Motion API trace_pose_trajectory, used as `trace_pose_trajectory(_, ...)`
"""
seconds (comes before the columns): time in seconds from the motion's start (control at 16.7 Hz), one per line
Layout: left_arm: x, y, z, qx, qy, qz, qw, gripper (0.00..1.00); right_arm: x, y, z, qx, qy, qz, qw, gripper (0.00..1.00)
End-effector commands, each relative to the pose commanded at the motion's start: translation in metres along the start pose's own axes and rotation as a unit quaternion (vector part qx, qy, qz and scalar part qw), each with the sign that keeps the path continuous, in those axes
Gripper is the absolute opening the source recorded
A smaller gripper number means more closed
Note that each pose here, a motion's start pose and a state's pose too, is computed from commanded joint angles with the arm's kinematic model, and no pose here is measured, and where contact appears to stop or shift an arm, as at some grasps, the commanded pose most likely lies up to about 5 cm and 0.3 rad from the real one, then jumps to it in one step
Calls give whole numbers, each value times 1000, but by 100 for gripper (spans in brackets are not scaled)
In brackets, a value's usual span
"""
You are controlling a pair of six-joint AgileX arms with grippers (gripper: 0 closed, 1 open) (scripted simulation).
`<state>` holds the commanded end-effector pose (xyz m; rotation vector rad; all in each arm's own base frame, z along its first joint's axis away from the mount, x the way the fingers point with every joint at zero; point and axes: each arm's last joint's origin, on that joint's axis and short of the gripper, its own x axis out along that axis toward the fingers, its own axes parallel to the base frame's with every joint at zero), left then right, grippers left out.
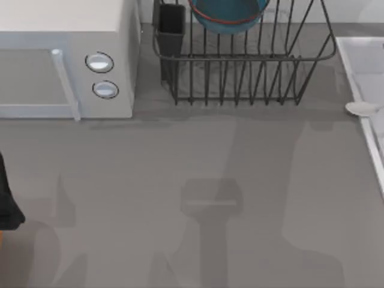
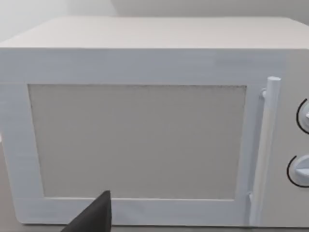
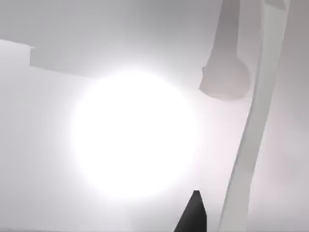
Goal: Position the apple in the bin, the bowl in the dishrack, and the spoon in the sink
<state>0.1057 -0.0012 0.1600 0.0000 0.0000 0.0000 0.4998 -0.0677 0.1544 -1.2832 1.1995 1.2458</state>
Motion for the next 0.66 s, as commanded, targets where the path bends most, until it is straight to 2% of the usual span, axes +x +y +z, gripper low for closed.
trace_pose_trajectory(0.3,0,0,0,0,0,0,1000,100,0,0,0,0,0,0,1000,98)
trace_pose_trajectory(0.66,0,0,0,0,0,0,1000,100,0,0,0,0,0,0,1000,100)
